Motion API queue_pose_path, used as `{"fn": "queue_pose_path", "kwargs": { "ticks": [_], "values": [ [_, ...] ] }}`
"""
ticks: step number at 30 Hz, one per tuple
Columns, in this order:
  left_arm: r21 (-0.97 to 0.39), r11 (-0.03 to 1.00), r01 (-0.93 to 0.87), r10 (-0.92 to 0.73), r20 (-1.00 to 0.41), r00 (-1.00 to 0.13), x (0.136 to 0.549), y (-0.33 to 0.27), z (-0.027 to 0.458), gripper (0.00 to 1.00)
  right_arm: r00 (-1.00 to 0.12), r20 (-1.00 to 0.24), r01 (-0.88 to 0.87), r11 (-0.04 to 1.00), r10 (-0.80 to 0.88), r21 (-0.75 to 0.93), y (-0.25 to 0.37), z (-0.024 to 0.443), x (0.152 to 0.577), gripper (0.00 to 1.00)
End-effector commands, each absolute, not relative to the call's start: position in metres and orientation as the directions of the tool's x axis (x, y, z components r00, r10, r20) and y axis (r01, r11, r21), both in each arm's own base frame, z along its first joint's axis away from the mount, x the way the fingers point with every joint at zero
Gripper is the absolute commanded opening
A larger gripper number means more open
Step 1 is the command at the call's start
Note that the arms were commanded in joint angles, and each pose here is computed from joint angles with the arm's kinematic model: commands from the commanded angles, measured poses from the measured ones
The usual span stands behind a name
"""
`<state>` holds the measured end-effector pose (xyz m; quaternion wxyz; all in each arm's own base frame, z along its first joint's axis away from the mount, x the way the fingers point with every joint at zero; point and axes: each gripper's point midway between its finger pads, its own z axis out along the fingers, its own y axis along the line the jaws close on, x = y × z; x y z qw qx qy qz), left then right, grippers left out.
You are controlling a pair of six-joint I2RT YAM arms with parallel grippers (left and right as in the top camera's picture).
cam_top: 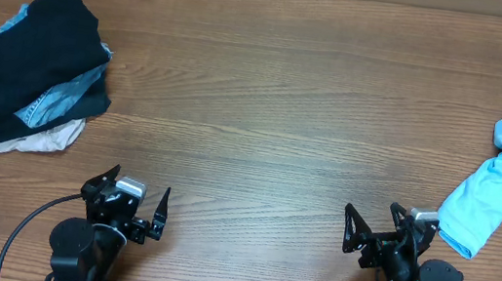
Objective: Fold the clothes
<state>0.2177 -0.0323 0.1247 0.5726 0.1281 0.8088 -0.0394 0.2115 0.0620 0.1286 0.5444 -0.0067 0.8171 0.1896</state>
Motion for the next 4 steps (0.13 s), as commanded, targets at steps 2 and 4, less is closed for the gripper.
{"fn": "queue_pose_path", "kwargs": {
  "ticks": [2, 4],
  "values": [
    [0.081, 0.967, 0.243, 0.157, -0.938, -0.31, 0.2182, -0.031, 0.1229, 1.0, -0.405, -0.893, -0.222, 0.926, 0.197, 0.305, 0.063, 0.1275, 0.2112, 1.0],
    [0.081, 0.967, 0.243, 0.157, -0.938, -0.31, 0.2182, -0.031, 0.1229, 1.0, -0.405, -0.893, -0.222, 0.926, 0.197, 0.305, 0.063, 0.1274, 0.2111, 1.0]
  ]
}}
